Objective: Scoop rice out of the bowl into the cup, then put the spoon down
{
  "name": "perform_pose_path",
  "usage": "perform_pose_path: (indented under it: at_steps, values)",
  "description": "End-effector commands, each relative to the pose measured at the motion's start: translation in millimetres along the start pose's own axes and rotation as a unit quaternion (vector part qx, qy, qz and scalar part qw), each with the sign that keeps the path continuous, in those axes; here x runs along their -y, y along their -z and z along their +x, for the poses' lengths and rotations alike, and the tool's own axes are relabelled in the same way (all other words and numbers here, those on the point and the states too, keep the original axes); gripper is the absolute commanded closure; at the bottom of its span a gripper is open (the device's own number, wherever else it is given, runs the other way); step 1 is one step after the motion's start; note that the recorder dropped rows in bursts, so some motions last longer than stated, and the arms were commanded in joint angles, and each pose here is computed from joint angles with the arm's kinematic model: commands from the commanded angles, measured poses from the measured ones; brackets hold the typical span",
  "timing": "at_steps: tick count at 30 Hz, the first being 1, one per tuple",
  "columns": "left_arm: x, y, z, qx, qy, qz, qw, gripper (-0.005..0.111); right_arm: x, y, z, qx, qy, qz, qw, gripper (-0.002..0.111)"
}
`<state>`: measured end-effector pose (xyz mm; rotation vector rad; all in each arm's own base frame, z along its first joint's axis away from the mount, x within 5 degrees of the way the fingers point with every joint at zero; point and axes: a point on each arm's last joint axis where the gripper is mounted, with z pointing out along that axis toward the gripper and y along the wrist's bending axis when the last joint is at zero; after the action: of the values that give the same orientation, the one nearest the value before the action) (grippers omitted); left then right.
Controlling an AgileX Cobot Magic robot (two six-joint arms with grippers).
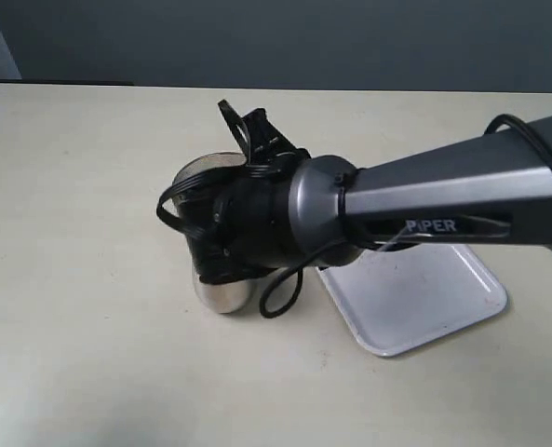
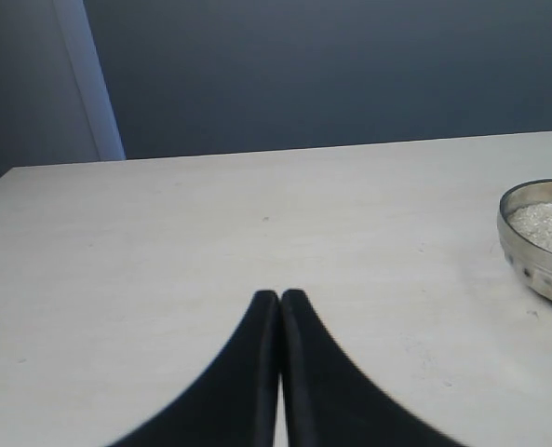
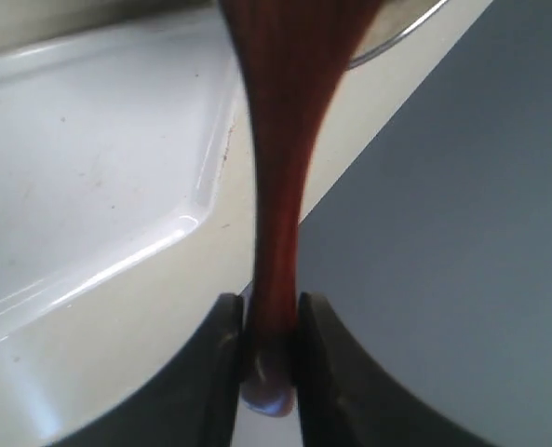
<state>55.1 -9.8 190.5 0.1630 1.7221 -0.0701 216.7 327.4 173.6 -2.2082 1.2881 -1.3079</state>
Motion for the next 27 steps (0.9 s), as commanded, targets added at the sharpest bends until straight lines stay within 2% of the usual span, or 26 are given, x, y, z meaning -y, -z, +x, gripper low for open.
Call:
perform_pose_path:
  at_steps: [1, 4, 9, 15, 18, 21, 24, 27]
  values:
    - [0.6, 0.6, -1.9, 0.009, 0.001, 0.006, 1.000, 0.106, -5.6, 5.1, -3.2, 0.005, 0.008, 0.017, 1.000, 0.109]
    - [0.6, 0.6, -1.9, 0.009, 0.001, 0.006, 1.000, 0.106, -14.9, 1.1, -1.8, -0.008, 0.011, 0.018, 1.000, 0.109]
    - [0.6, 0.6, -1.9, 0.009, 0.001, 0.006, 1.000, 0.106, -10.6, 0.2, 3.7, -0.036, -0.024, 0.077, 0.996, 0.109]
    - [0.6, 0.6, -1.9, 0.009, 0.001, 0.006, 1.000, 0.106, -13.0, 1.5, 2.0, -0.033, -0.027, 0.073, 0.996, 0.109]
    - [0.6, 0.6, -1.9, 0.009, 0.001, 0.006, 1.000, 0.106, -16.2, 8.3, 10.5, -0.033, -0.078, 0.031, 0.996, 0.109]
    - [0.6, 0.6, -1.9, 0.009, 0.001, 0.006, 1.000, 0.106, -12.7, 27.3, 29.2, -0.015, -0.200, -0.050, 0.979, 0.109]
    - [0.6, 0.6, -1.9, 0.009, 0.001, 0.006, 1.000, 0.106, 0.2, 51.9, 55.0, 0.045, -0.316, -0.138, 0.938, 0.109]
    - [0.6, 0.6, -1.9, 0.009, 0.001, 0.006, 1.000, 0.106, 10.5, 64.5, 75.7, 0.076, -0.382, -0.183, 0.903, 0.109]
